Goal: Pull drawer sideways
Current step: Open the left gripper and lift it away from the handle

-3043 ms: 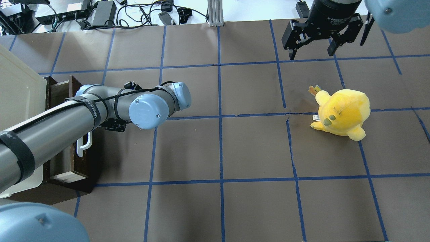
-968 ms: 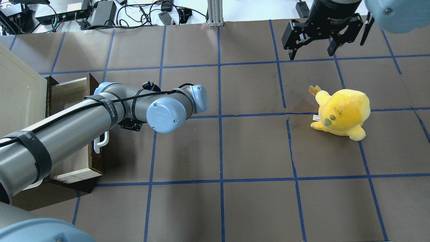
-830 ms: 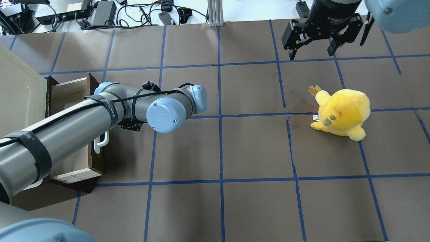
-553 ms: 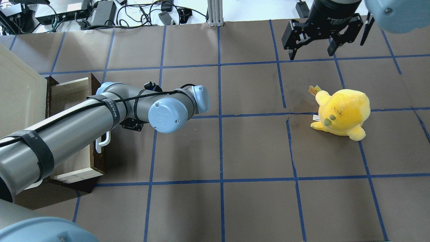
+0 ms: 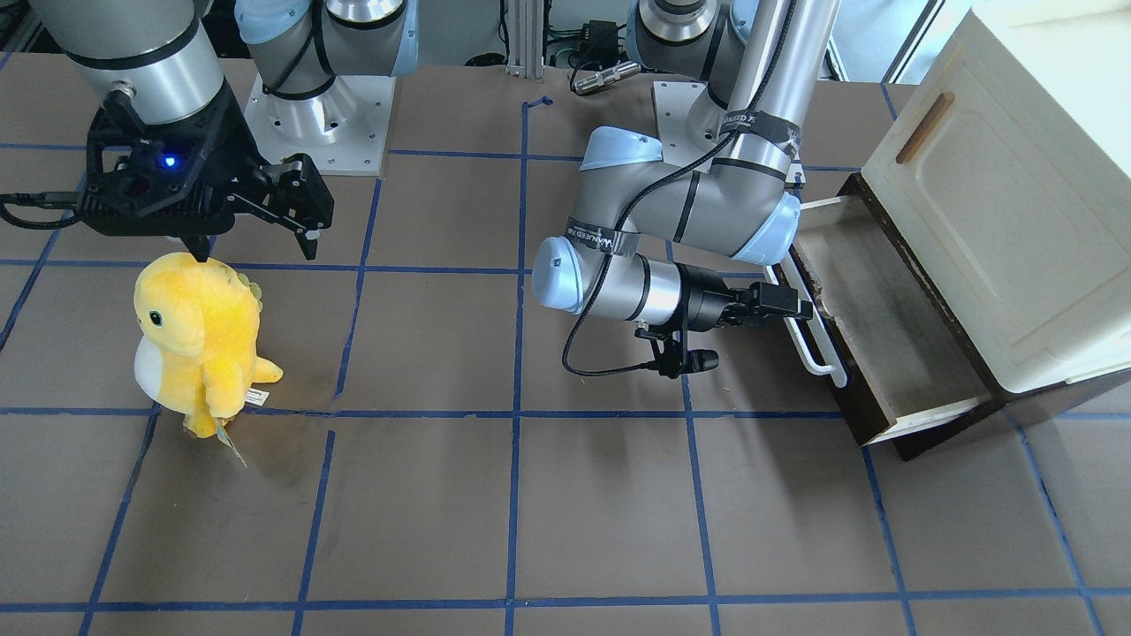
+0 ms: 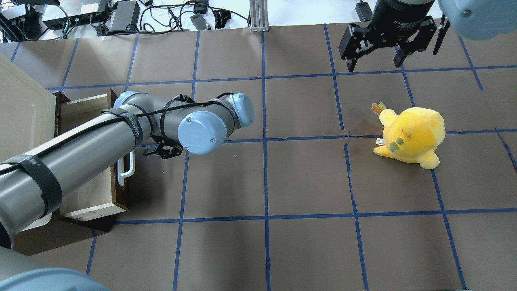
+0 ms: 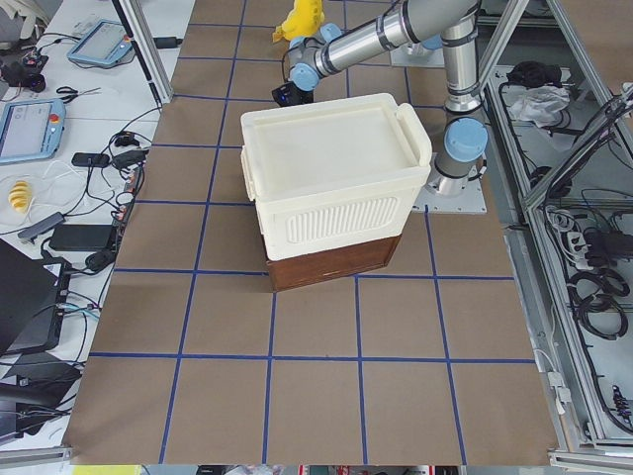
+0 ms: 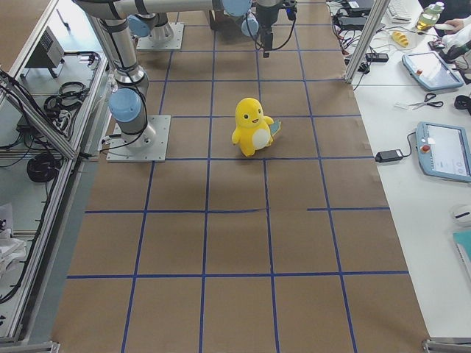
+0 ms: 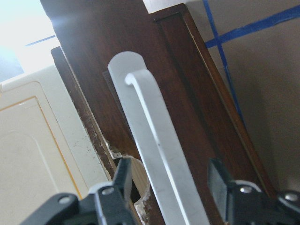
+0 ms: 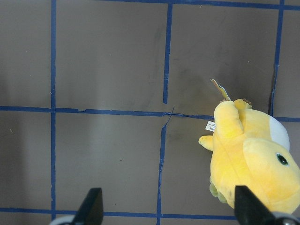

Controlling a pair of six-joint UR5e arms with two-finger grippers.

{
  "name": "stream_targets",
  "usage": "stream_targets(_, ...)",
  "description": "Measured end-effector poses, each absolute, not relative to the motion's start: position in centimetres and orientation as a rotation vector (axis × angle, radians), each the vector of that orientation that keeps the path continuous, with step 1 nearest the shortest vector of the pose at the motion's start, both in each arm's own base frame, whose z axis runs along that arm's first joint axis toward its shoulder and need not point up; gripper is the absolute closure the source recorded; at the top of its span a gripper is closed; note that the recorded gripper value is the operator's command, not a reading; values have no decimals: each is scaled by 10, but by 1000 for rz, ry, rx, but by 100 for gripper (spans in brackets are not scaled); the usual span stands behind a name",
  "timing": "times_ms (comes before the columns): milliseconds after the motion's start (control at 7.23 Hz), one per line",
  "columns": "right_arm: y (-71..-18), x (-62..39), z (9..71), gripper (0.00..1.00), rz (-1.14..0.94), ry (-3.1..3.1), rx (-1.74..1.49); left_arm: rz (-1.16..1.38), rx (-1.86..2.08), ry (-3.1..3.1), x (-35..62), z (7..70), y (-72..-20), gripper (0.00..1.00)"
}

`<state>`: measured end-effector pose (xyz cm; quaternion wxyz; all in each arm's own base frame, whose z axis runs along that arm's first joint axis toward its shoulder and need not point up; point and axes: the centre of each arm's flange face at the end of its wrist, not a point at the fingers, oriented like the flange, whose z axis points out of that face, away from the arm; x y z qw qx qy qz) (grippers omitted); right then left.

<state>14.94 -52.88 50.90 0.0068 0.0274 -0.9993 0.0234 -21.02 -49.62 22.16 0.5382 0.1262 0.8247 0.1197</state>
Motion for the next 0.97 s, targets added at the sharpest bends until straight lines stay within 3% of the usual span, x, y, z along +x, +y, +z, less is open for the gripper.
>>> stream_targets(553,-529,149,509,0,73,-3126,86,222,377,2582,-254,348,-517,0)
stream_targets(968,-529,149,509,0,73,-3126,86,88,240,2923,-219,440,-506,0)
